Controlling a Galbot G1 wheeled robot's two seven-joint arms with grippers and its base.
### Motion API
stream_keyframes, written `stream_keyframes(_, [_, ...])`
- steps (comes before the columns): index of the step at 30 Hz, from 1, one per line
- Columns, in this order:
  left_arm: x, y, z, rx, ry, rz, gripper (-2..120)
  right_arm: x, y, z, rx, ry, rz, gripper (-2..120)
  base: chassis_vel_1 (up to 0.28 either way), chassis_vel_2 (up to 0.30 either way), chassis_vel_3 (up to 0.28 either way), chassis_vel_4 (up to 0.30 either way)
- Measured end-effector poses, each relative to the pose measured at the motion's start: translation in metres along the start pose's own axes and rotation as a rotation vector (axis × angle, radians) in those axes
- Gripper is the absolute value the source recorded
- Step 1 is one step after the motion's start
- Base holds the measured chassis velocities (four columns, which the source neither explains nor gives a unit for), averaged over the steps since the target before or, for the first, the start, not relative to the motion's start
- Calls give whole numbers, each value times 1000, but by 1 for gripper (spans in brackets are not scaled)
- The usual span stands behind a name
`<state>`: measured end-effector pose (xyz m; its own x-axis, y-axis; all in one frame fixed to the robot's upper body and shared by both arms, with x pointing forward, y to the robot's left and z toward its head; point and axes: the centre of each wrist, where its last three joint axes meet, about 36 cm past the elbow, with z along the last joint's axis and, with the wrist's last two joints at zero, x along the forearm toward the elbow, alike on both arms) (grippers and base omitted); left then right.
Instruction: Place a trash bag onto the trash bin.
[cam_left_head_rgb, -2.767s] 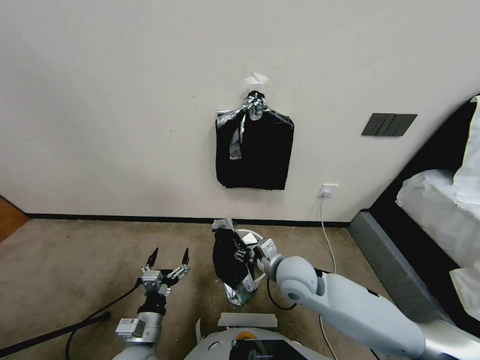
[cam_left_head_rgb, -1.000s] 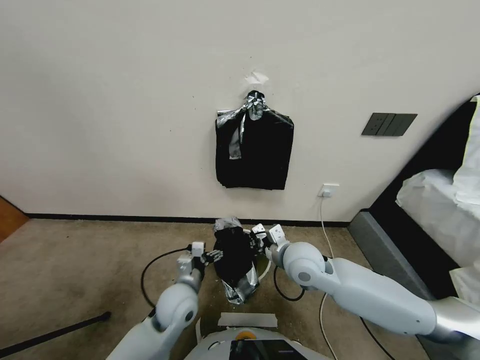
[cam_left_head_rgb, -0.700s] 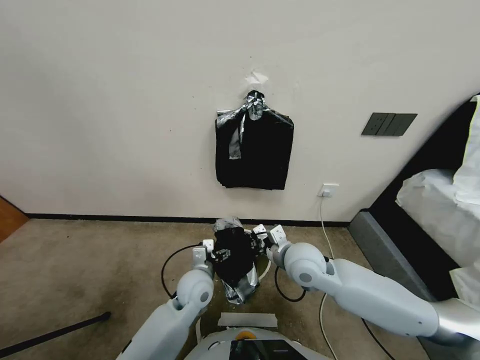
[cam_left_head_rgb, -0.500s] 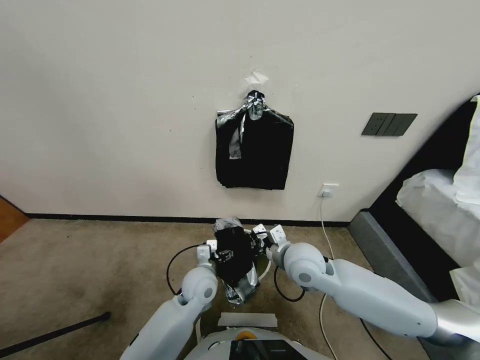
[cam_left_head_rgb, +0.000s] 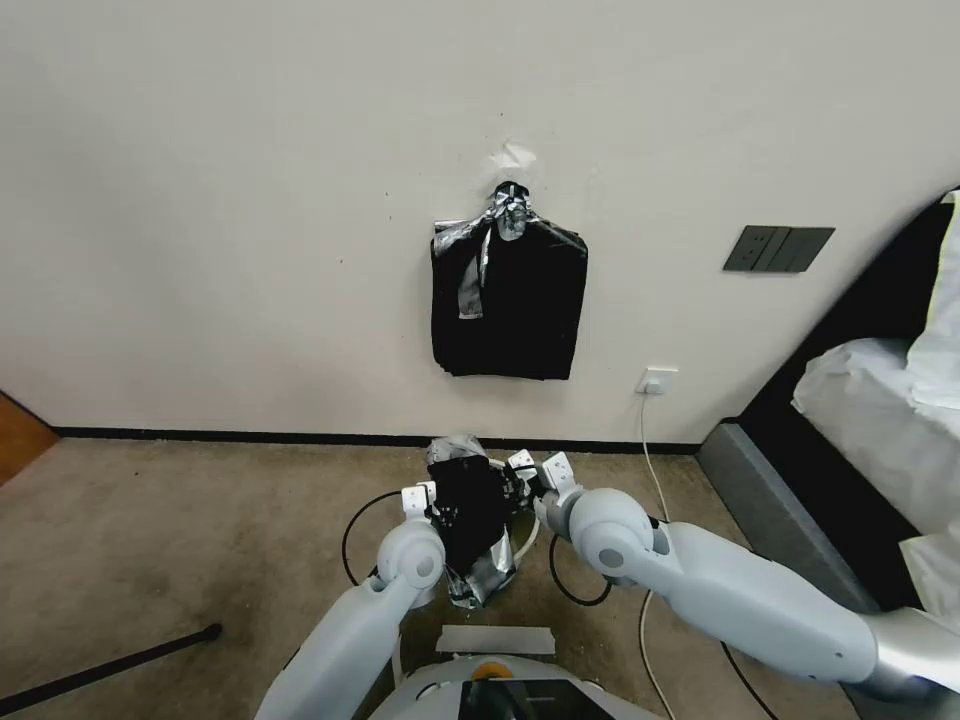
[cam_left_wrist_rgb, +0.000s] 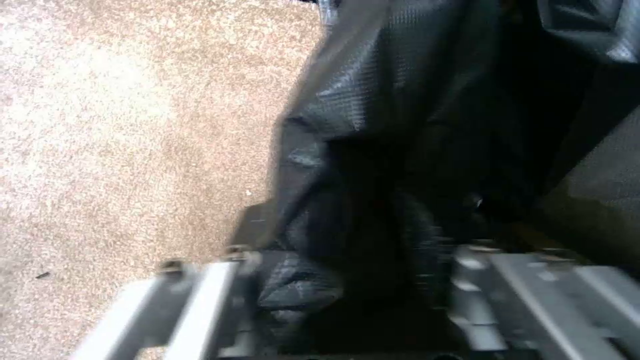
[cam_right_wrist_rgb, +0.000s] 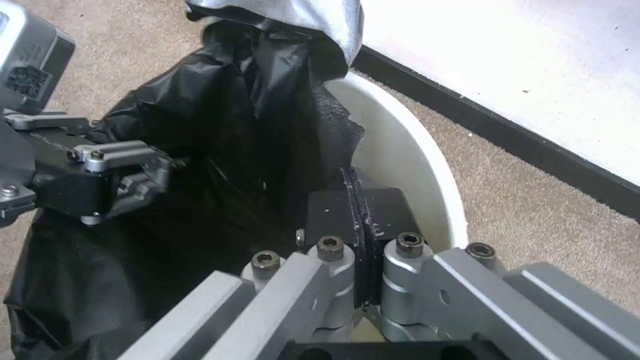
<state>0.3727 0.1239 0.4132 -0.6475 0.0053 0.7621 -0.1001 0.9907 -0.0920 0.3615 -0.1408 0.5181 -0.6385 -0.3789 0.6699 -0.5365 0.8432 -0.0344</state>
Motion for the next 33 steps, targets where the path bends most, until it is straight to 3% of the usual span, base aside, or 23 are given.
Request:
stream_keyframes(2, [1, 1, 1, 11, -7, 1, 17, 1, 0, 0, 1, -7, -9, 0, 0, 0, 0, 0])
stream_keyframes(9, [9, 5, 4, 28, -34, 53, 2, 2, -1, -1, -1, -61, -3, 0, 0, 0, 0, 0])
stream_keyframes(18, [27, 17, 8, -32, -193, 151, 1, -10, -21, -7, 43, -112, 103, 0, 0, 0, 0, 0])
stream_keyframes(23, [38, 31, 2, -57, -300, 192, 1, -15, -36, -5, 110, -115, 169, 0, 0, 0, 0, 0])
stream_keyframes(33, [55, 50, 8, -84, -336, 267, 1, -22, -58, -16, 207, -197, 218, 0, 0, 0, 0, 0])
